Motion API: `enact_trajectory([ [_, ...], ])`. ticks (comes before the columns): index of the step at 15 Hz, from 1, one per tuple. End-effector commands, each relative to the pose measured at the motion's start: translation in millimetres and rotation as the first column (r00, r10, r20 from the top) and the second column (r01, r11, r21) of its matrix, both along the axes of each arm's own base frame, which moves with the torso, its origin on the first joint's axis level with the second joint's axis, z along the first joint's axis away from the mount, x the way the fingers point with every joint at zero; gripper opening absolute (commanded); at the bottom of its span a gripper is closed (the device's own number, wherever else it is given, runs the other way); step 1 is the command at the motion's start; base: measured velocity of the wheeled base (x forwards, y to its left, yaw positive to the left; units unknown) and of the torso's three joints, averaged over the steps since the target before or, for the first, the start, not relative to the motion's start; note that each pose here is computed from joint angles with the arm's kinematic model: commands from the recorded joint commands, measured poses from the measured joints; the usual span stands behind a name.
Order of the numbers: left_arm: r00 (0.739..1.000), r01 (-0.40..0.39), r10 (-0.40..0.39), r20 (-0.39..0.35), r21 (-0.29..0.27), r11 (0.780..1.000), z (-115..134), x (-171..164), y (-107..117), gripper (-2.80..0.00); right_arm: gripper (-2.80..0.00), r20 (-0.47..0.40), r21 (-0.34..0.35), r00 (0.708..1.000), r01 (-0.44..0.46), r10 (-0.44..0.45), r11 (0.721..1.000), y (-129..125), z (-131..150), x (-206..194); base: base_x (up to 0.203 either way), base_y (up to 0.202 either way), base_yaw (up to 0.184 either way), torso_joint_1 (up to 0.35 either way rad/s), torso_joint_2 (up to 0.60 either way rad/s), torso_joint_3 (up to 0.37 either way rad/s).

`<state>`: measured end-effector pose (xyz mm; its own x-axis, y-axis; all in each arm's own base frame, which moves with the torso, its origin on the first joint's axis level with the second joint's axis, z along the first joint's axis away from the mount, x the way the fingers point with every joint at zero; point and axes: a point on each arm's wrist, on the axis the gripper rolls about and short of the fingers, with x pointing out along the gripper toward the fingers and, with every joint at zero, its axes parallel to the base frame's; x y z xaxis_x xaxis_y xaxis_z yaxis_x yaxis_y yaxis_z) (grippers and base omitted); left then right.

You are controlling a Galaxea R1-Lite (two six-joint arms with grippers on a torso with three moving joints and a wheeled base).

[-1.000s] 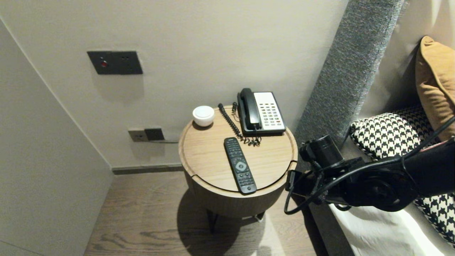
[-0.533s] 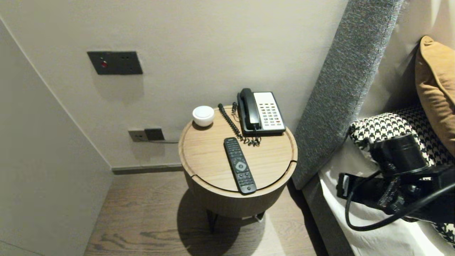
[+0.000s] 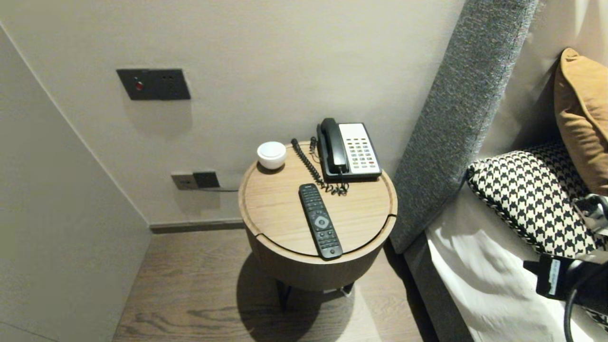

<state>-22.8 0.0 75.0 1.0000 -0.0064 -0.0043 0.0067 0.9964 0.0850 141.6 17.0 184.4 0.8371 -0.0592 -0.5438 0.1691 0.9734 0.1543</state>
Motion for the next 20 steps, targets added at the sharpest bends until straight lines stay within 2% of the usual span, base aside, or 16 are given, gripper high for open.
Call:
enact_trajectory([
  [1, 1.000, 0.000, 0.000, 0.000, 0.001, 1.000, 0, 0, 0, -2.80, -2.80, 0.059, -0.023, 0.997, 0.043, -0.042, 0.999, -12, 0, -26, 0.000, 0.000, 0.000, 0.000, 0.00, 0.000],
  [3, 1.000, 0.000, 0.000, 0.000, 0.001, 1.000, 0, 0, 0, -2.80, -2.80, 0.065, -0.072, 0.997, 0.035, -0.030, 0.997, -19, -9, -43, 0.000, 0.000, 0.000, 0.000, 0.00, 0.000],
  [6, 1.000, 0.000, 0.000, 0.000, 0.001, 1.000, 0, 0, 0, -2.80, -2.80, 0.095, -0.095, 0.995, -0.012, 0.021, 0.995, -24, -25, -71, 0.000, 0.000, 0.000, 0.000, 0.00, 0.000],
  [13, 1.000, 0.000, 0.000, 0.000, 0.001, 1.000, 0, 0, 0, -2.80, -2.80, 0.092, -0.161, 0.994, -0.038, 0.053, 0.986, -21, -78, -114, 0.000, 0.000, 0.000, 0.000, 0.00, 0.000],
  [16, 1.000, 0.000, 0.000, 0.000, 0.001, 1.000, 0, 0, 0, -2.80, -2.80, 0.118, -0.186, 0.990, -0.052, 0.075, 0.981, -19, -93, -125, 0.000, 0.000, 0.000, 0.000, 0.00, 0.000],
  [20, 1.000, 0.000, 0.000, 0.000, 0.001, 1.000, 0, 0, 0, -2.80, -2.80, 0.216, -0.232, 0.972, -0.044, 0.095, 0.972, -17, -98, -133, 0.000, 0.000, 0.000, 0.000, 0.00, 0.000],
])
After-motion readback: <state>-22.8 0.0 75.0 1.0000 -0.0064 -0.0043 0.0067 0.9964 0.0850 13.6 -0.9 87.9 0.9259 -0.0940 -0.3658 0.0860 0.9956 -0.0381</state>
